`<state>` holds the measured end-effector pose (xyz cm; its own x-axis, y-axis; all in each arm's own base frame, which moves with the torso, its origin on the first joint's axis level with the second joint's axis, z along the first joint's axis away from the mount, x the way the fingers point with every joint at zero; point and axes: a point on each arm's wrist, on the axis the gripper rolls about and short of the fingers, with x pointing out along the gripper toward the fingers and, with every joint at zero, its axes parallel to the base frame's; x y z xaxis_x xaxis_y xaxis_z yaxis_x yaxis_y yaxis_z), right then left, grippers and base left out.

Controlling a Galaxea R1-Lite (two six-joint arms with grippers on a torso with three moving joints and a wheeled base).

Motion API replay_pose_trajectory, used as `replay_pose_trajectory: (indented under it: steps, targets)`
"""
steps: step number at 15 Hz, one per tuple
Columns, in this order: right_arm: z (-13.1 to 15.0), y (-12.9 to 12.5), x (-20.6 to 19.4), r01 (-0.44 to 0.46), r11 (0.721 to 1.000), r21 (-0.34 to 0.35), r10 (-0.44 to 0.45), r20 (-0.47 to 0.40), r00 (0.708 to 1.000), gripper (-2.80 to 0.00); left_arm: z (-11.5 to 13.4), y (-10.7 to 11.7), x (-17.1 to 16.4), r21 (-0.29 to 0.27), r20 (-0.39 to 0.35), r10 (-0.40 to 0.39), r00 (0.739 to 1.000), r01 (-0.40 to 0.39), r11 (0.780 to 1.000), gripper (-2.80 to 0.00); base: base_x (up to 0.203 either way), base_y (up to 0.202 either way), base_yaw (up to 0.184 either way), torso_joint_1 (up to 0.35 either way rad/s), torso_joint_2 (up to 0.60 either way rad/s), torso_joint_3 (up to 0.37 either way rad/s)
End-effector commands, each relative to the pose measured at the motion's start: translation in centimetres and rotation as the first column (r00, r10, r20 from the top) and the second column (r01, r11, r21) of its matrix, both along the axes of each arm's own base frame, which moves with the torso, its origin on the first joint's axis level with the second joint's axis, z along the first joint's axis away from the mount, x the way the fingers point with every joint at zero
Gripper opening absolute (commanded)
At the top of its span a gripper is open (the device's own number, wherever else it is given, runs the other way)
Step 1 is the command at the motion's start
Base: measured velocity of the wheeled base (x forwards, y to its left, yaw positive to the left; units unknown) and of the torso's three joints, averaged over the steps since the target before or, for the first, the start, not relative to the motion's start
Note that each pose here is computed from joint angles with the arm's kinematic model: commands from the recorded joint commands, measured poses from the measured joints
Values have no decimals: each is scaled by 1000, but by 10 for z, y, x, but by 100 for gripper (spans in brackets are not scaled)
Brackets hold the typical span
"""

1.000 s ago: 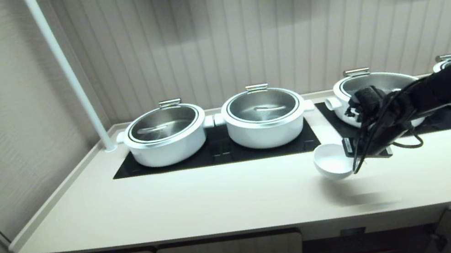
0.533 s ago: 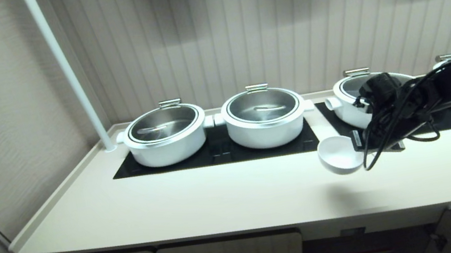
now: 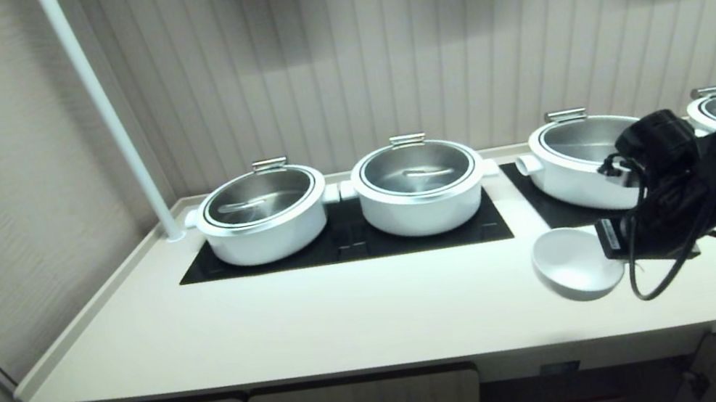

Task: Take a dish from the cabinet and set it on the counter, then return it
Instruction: Pick up the bowl from the table, then put it back into the cabinet

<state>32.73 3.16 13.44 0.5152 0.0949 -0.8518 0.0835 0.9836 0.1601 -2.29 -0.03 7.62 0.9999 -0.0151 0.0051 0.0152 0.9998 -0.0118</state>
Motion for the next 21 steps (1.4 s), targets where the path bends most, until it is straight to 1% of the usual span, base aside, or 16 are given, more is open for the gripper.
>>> replay_pose_trajectory:
  steps: [1, 5, 7, 11, 13, 15, 17, 21]
  targets:
    - [12, -2, -22, -1, 1000, 4, 1, 33, 999, -280, 0, 0, 0, 0, 0, 0, 1000, 0, 1000, -280, 0, 0, 0, 0, 0, 0]
    - [18, -4, -55, -8, 1000, 7, 8, 64, 998, -280, 0, 0, 0, 0, 1, 0, 1000, 0, 1000, -280, 0, 0, 0, 0, 0, 0]
    - [22, -5, -73, -23, 999, 26, 21, 71, 997, -280, 0, 0, 0, 0, 1, 0, 1000, 0, 1000, -280, 0, 0, 0, 0, 0, 0]
    - [19, -8, -107, -36, 999, 27, 34, 60, 998, -280, 0, 0, 0, 0, 1, 1, 1000, -1, 1000, -280, 0, 0, 0, 0, 0, 0]
    - [15, -10, -123, -76, 997, 3, 75, 55, 996, -280, 0, 0, 0, 0, 1, 1, 1000, -1, 1000, -280, 0, 0, 0, 0, 0, 0]
    - [14, -10, -136, -124, 992, 20, 123, 60, 991, -280, 0, 0, 0, 0, 1, 0, 1000, 0, 1000, -280, 0, 0, 0, 0, 0, 0]
    - [13, -9, -143, -139, 990, 31, 137, 62, 989, -280, 0, 0, 0, 0, 1, 0, 1000, 0, 1000, -280, 0, 0, 0, 0, 0, 0]
    - [8, -10, -156, -163, 986, 27, 162, 52, 985, -280, 0, 0, 0, 0, 1, 0, 1000, 0, 1000, -280, 0, 0, 0, 0, 0, 0]
